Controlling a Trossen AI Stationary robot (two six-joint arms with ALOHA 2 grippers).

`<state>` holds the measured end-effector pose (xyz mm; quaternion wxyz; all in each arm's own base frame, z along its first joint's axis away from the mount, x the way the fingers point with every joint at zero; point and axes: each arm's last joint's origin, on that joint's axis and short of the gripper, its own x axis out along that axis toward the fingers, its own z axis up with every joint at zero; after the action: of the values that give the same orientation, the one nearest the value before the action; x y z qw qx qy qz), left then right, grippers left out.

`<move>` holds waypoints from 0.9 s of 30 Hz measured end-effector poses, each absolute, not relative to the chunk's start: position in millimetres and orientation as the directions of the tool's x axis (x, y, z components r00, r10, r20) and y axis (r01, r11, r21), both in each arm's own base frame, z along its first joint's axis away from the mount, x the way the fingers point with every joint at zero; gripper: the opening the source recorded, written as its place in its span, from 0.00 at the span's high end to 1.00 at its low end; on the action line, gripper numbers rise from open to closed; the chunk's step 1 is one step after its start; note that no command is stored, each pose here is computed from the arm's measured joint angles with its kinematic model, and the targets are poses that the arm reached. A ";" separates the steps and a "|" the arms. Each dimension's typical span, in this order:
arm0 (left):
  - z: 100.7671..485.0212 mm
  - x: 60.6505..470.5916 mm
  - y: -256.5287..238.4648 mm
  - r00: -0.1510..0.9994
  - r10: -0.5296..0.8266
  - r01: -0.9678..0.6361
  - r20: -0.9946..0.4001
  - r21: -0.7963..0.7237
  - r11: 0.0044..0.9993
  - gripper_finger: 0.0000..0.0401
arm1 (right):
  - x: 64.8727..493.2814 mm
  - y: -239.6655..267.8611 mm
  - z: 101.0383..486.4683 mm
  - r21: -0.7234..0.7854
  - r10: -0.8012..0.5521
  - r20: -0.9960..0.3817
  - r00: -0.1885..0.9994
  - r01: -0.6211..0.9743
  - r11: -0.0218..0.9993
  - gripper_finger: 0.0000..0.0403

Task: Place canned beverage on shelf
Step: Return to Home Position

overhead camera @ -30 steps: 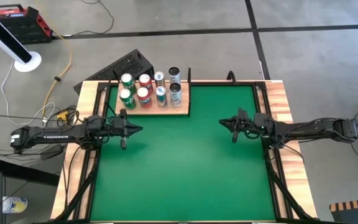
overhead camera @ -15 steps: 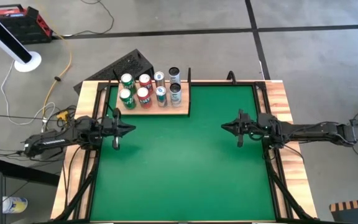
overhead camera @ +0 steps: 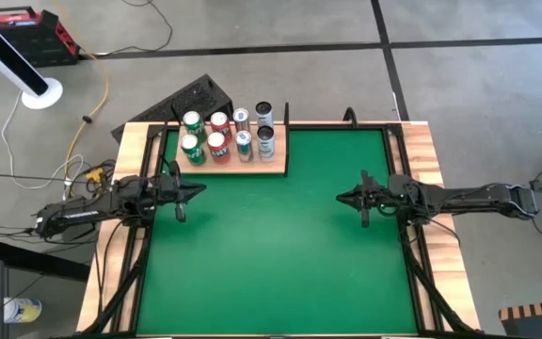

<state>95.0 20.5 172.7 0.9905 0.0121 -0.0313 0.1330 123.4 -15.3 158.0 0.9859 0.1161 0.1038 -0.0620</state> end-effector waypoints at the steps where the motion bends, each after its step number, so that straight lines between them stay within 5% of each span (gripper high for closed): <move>1: 172.6 95.0 20.6 0.962 0.265 -0.267 0.064 0.013 0.964 1.00 | 123.3 -15.3 157.6 0.216 -0.098 -0.223 0.970 0.147 0.965 0.88; 27: 169.1 95.7 20.1 0.968 0.247 -0.249 0.031 0.108 0.962 1.00 | 121.5 -15.8 151.0 0.155 -0.106 -0.292 0.951 0.157 0.975 0.88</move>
<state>95.7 20.1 169.1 0.9905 0.0557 -0.0084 0.1252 121.5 -15.8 151.0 0.9836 0.0887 0.1424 -0.0669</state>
